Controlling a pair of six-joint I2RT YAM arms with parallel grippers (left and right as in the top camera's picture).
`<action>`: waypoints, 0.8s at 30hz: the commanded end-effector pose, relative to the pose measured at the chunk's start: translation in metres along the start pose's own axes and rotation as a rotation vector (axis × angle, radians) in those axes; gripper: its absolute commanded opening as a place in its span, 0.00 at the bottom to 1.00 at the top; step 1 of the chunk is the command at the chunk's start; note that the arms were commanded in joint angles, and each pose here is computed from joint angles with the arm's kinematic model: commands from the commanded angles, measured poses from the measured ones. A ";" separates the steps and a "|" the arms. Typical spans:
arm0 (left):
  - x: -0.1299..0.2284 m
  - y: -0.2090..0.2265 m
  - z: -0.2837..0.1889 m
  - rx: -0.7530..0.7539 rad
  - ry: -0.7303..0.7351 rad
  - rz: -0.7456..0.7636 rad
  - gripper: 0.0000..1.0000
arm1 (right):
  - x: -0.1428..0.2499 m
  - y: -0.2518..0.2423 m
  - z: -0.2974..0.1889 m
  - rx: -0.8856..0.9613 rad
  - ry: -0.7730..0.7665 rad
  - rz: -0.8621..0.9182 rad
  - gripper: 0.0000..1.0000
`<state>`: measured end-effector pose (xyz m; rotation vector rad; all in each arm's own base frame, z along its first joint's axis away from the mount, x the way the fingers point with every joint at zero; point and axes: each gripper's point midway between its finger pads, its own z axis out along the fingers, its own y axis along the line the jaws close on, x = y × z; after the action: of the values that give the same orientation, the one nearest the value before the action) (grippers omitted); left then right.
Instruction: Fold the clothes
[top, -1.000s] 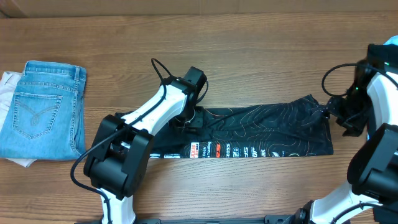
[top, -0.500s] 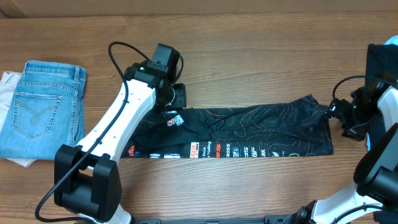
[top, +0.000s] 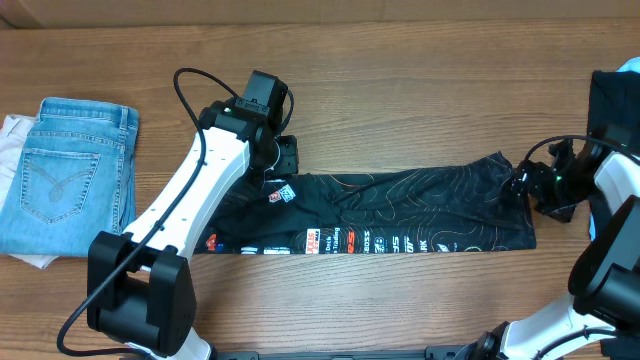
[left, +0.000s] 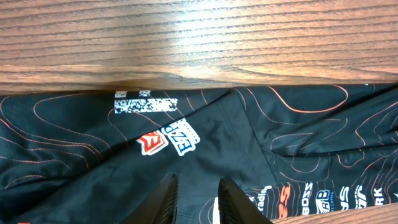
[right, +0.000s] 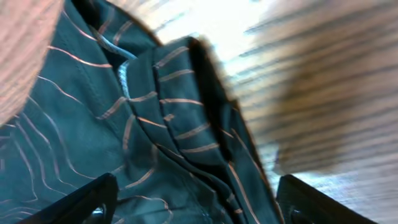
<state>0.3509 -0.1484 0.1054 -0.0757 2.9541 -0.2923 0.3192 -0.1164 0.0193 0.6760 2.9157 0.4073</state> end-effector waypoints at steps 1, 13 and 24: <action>-0.001 0.000 -0.002 0.002 -0.003 0.021 0.26 | -0.001 0.011 0.001 -0.026 -0.007 -0.032 0.83; 0.000 0.000 -0.002 0.000 0.000 0.021 0.26 | -0.001 0.012 0.015 -0.030 -0.032 -0.040 0.69; 0.000 0.000 -0.002 0.000 0.000 0.021 0.26 | 0.000 0.017 0.021 -0.072 -0.046 -0.011 0.31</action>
<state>0.3498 -0.1479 0.1052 -0.0761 2.9586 -0.2907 0.3289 -0.1017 0.0052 0.6209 2.8580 0.4550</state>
